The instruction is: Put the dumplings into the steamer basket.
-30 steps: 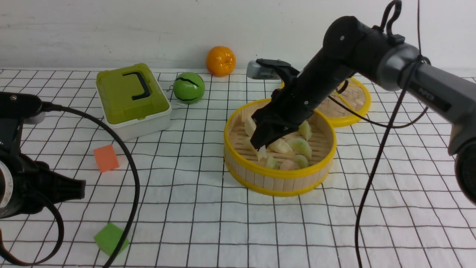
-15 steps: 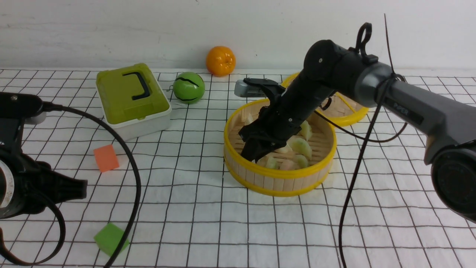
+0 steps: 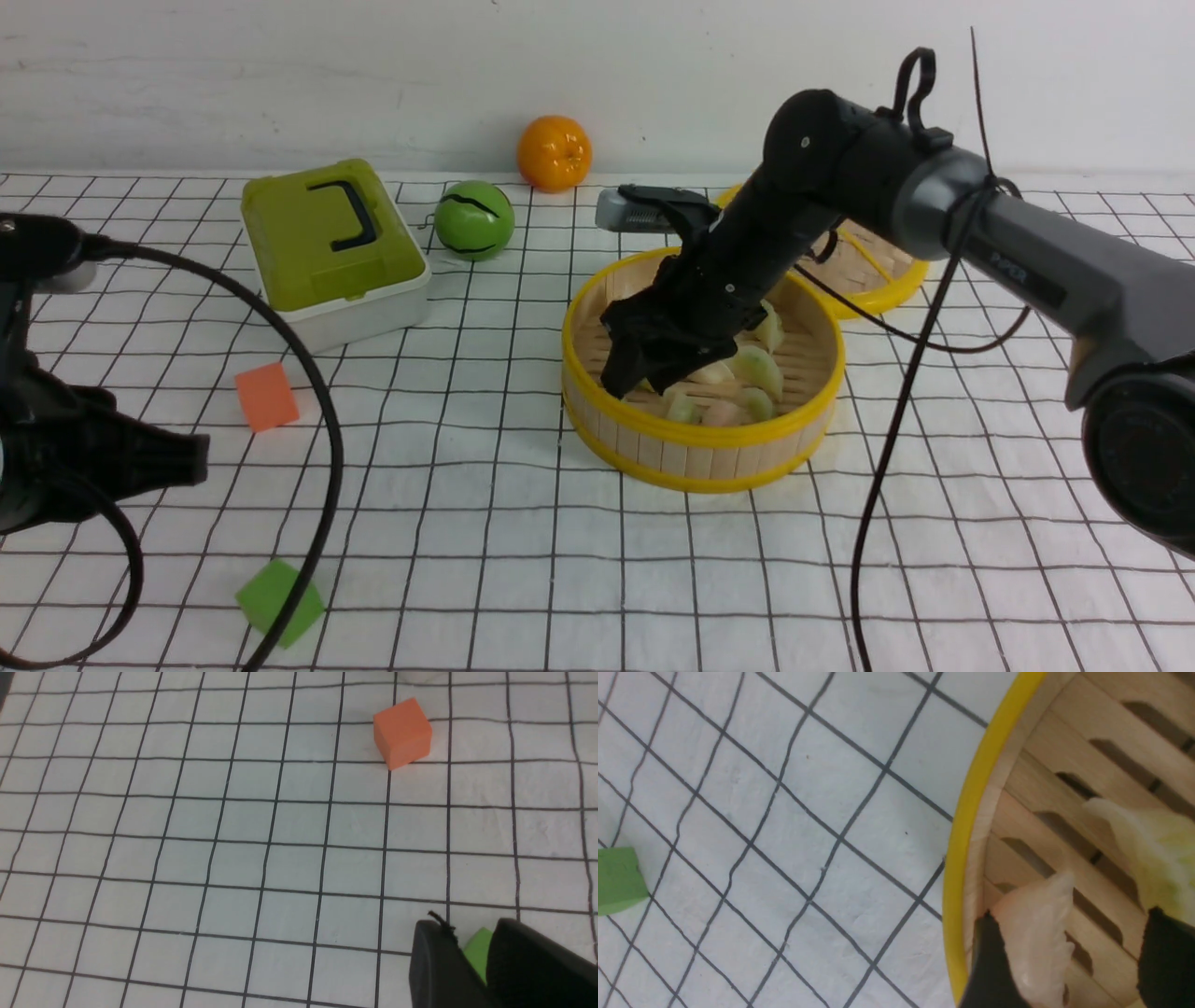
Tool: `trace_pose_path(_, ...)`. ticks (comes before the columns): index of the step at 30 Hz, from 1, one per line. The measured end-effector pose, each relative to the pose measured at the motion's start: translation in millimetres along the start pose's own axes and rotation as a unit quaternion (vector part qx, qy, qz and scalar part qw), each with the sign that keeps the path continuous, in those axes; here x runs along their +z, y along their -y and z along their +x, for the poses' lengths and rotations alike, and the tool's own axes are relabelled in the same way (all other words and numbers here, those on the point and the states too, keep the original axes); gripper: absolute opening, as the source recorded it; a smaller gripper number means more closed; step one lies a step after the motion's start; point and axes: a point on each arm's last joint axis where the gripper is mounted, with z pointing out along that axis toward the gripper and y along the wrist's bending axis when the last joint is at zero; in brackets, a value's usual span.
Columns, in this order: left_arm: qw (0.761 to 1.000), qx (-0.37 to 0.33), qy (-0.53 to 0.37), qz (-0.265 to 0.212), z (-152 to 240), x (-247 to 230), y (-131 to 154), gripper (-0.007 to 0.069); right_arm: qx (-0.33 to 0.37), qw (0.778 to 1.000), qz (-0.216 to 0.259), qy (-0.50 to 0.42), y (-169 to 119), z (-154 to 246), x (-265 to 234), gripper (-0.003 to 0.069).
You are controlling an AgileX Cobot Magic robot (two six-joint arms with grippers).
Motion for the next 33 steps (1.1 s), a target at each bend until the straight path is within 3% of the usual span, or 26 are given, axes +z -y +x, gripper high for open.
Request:
trace_pose_path(4,0.999,-0.021,0.037,0.016,-2,-20,-11,0.0165,-0.011,0.999,0.038,0.025,-7,-12,-27,0.0445)
trace_pose_path(9,0.991,-0.06,0.108,0.056,-2,-55,-29,0.0165,-0.057,0.987,0.13,0.077,-24,-24,-91,0.0367)
trace_pose_path(10,0.983,-0.077,0.144,0.08,-2,-70,-36,0.0165,-0.075,0.976,0.173,0.109,-32,-26,-123,0.0304)
trace_pose_path(12,0.974,-0.086,0.181,0.105,0,-82,-41,0.0165,-0.088,0.963,0.208,0.146,-46,-24,-163,0.0224)
trace_pose_path(13,0.972,-0.088,0.19,0.111,1,-84,-41,0.0165,-0.089,0.963,0.208,0.15,-48,-23,-167,0.0224)
trace_pose_path(17,0.957,-0.063,0.233,0.162,21,-83,-39,0.0165,-0.117,0.939,0.237,0.221,-84,-3,-246,0.0053)
trace_pose_path(19,0.948,-0.064,0.243,0.193,36,-79,-35,0.0165,-0.136,0.927,0.245,0.248,-103,17,-284,-0.0008)
trace_pose_path(24,0.924,-0.058,0.295,0.236,60,-83,-39,0.0147,-0.148,0.913,0.284,0.251,-120,70,-331,-0.0022)
trace_pose_path(29,0.918,-0.059,0.321,0.226,78,-88,-50,0.0003,-0.126,0.912,0.34,0.191,-109,138,-335,-0.002)
trace_pose_path(33,0.919,-0.059,0.321,0.223,87,-84,-52,-0.0013,-0.114,0.916,0.339,0.182,-102,193,-323,-0.0017)
